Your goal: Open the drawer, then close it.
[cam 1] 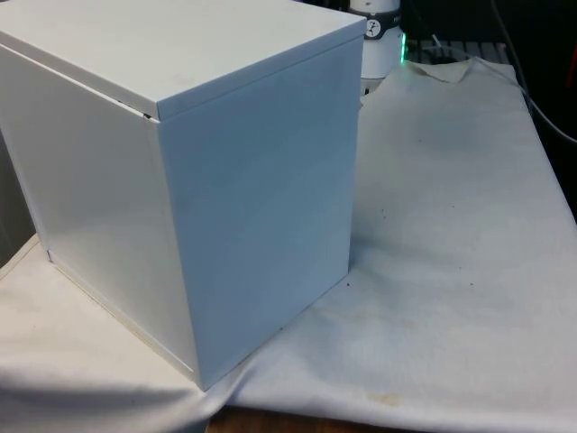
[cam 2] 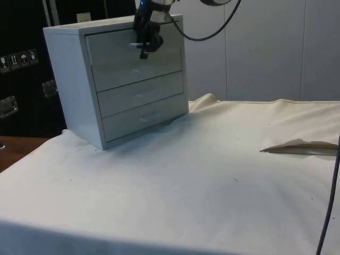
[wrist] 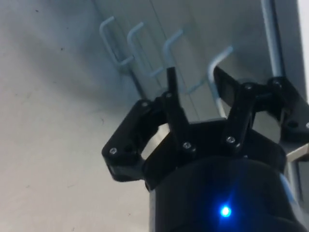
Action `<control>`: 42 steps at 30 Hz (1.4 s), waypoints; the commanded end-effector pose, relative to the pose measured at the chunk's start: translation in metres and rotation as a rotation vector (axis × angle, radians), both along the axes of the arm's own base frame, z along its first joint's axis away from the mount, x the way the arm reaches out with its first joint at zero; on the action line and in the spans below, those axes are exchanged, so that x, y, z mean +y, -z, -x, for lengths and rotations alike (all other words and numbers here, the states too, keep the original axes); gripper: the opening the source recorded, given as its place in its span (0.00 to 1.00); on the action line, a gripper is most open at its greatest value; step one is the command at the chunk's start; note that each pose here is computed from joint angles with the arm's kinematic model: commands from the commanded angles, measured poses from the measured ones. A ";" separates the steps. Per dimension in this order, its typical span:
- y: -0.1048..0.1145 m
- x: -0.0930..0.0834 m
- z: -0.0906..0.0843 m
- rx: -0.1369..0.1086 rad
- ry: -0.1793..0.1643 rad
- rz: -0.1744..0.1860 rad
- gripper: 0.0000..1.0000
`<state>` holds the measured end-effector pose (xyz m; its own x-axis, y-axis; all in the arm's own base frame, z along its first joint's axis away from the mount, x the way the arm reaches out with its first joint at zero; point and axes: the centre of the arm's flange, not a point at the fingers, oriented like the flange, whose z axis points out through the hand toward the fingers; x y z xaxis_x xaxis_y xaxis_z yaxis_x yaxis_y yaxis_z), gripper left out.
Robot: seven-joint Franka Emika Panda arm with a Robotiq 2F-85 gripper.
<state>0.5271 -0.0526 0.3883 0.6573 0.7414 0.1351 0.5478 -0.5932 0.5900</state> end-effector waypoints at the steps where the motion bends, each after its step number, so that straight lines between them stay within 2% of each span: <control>1: 0.004 0.001 0.001 -0.002 -0.003 0.002 0.27; 5: -0.002 -0.002 -0.001 -0.005 0.000 0.005 0.11; 6: 0.003 0.001 0.000 -0.004 -0.004 0.005 0.11; 7: 0.003 0.001 0.000 -0.004 -0.004 0.005 0.01; 8: 0.003 0.001 0.000 -0.004 -0.004 0.005 0.00; 12: 0.003 0.001 0.000 -0.004 -0.004 0.005 0.00; 13: -0.007 -0.004 -0.003 -0.015 -0.002 0.009 0.00; 14: 0.002 0.000 0.000 -0.009 -0.003 0.006 0.00; 17: -0.003 -0.004 0.002 -0.017 -0.003 0.004 0.00; 18: -0.008 -0.005 -0.003 -0.015 -0.002 0.011 0.00; 20: -0.008 -0.006 -0.003 -0.015 -0.004 0.013 0.00; 26: -0.008 -0.010 0.005 -0.023 -0.009 0.007 0.00; 27: -0.008 -0.011 0.006 -0.022 -0.012 0.007 0.00; 28: -0.010 -0.006 -0.001 -0.018 -0.013 0.010 0.00; 29: -0.007 -0.014 0.008 -0.022 -0.015 0.007 0.00; 35: -0.004 -0.019 0.013 -0.021 -0.027 0.006 0.00; 36: -0.009 -0.011 0.004 -0.022 -0.027 0.008 0.00; 37: -0.004 -0.020 0.014 -0.021 -0.031 0.006 0.00; 42: 0.000 -0.020 0.015 -0.019 -0.055 0.014 0.00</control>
